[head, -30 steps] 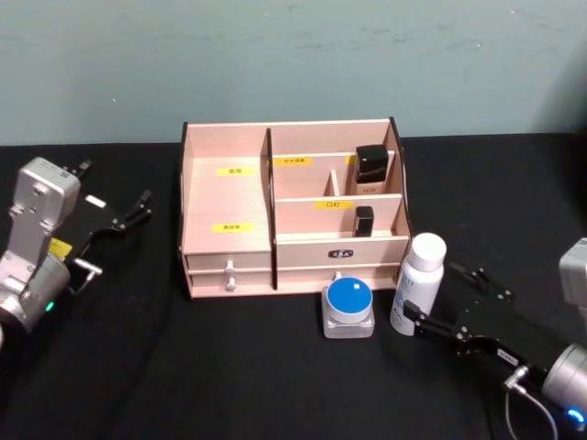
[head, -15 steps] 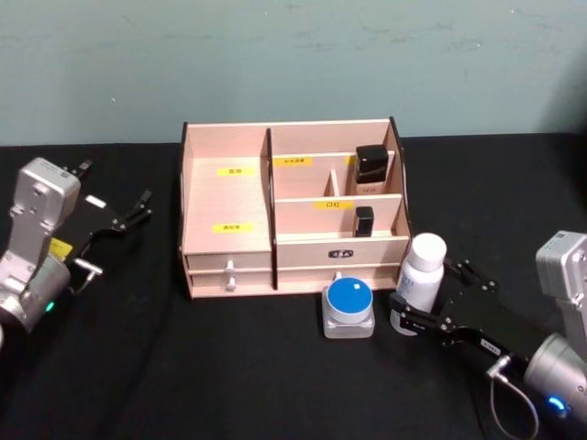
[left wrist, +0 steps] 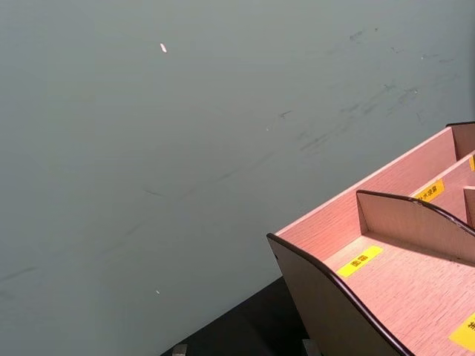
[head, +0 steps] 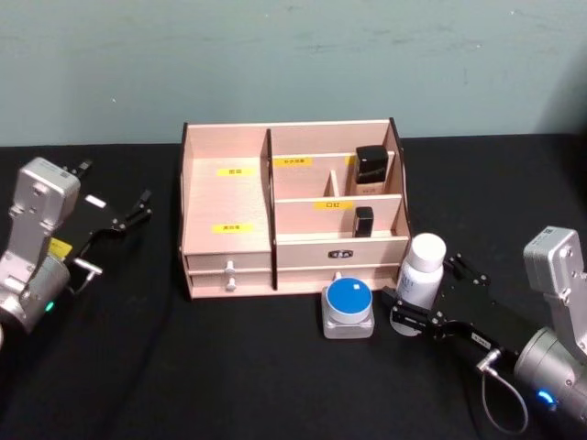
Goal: Pick up the facial cleanser and watermelon frost from the table and place them into the tiered storage box.
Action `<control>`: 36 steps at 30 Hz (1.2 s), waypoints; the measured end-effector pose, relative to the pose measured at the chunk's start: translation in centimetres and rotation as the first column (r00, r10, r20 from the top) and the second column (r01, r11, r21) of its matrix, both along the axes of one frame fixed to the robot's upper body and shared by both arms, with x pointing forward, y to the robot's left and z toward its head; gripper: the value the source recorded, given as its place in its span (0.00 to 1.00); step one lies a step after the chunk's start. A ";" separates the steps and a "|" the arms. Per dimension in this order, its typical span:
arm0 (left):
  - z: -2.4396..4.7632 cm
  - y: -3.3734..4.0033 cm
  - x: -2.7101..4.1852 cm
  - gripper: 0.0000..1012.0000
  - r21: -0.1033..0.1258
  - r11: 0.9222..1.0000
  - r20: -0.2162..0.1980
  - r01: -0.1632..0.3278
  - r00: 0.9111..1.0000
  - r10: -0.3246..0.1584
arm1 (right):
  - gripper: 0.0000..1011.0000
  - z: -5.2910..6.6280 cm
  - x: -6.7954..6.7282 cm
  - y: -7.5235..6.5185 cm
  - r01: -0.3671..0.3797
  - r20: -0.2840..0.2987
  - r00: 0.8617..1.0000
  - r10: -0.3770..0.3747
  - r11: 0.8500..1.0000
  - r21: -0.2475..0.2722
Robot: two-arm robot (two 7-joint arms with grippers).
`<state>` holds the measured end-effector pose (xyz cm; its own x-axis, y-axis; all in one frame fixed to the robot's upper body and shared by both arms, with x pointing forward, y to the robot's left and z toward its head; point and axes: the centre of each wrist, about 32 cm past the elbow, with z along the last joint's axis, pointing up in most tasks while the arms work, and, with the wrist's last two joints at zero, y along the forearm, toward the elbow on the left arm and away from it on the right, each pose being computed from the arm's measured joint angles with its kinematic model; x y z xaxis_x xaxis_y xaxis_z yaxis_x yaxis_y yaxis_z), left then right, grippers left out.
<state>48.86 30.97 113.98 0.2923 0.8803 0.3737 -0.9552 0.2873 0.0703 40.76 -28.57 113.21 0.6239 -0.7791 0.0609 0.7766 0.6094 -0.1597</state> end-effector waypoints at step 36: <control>0.00 0.00 0.00 0.99 0.000 1.000 0.000 0.000 1.000 0.000 | 0.59 0.0 0.0 -0.1 0.000 -0.001 1.000 0.000 1.000 0.001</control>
<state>48.86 30.97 113.98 0.2923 0.8803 0.3737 -0.9553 0.2873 0.0703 40.75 -28.67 113.24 0.6236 -0.7795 0.0591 0.7767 0.6092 -0.1598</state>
